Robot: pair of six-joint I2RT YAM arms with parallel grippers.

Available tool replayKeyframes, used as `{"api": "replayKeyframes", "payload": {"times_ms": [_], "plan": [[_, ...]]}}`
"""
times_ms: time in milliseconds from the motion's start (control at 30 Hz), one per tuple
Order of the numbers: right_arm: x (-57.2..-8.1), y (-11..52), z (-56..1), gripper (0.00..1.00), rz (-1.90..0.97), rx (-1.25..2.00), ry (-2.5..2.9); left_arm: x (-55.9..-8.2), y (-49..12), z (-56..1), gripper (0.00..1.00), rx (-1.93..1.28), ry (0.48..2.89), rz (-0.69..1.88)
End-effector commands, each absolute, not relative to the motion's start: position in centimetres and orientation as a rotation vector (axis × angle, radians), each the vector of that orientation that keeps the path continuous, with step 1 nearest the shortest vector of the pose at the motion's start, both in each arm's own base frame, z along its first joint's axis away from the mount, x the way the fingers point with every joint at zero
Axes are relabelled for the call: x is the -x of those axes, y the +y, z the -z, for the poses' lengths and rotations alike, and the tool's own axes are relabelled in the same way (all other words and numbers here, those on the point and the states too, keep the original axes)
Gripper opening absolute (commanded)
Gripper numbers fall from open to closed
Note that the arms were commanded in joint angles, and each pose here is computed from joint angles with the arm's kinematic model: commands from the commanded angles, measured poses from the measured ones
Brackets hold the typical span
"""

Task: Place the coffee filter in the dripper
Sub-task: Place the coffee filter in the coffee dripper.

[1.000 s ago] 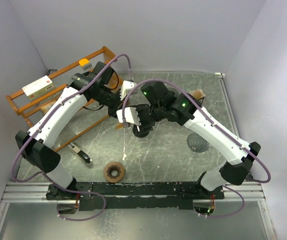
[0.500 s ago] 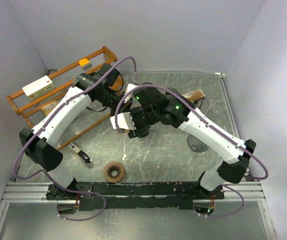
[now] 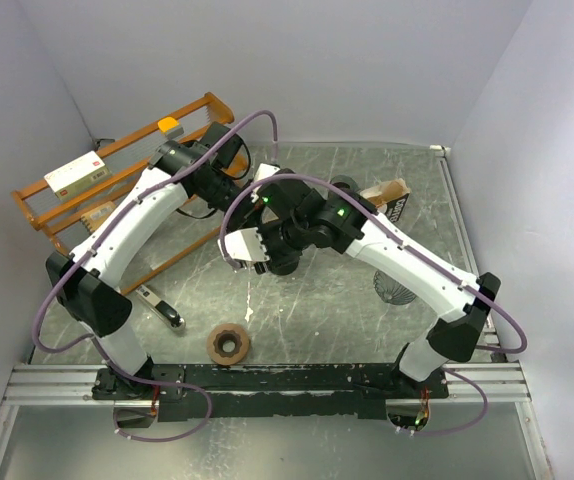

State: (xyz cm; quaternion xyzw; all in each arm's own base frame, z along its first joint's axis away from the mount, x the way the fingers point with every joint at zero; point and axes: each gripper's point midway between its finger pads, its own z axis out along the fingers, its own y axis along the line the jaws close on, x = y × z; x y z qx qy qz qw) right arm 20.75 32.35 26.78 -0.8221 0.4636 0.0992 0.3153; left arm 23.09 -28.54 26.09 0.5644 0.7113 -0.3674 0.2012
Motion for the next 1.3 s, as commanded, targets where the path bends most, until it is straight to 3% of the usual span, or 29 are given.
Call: {"api": "replayKeyframes", "payload": {"times_ms": [0, 833, 1067, 1267], "plan": [[-21.3, 31.7, -27.1, 0.37, -0.203, 2.172, 1.239, -22.8, -28.7, -26.9, 0.07, -1.611, 1.956, 1.035], [-21.8, 33.7, -28.3, 0.43, -0.241, 2.147, 1.201, -21.4, -28.5, -25.9, 0.07, -1.666, 1.984, 1.046], [-21.7, 33.0, -27.5, 0.37, -0.227, 2.182, 1.231, -21.3, -28.3, -25.9, 0.07, -1.672, 1.984, 1.034], [-21.5, 32.5, -27.4, 0.27, -0.222, 2.197, 1.246, -21.5, -28.2, -25.9, 0.07, -1.678, 1.984, 1.012]]}}
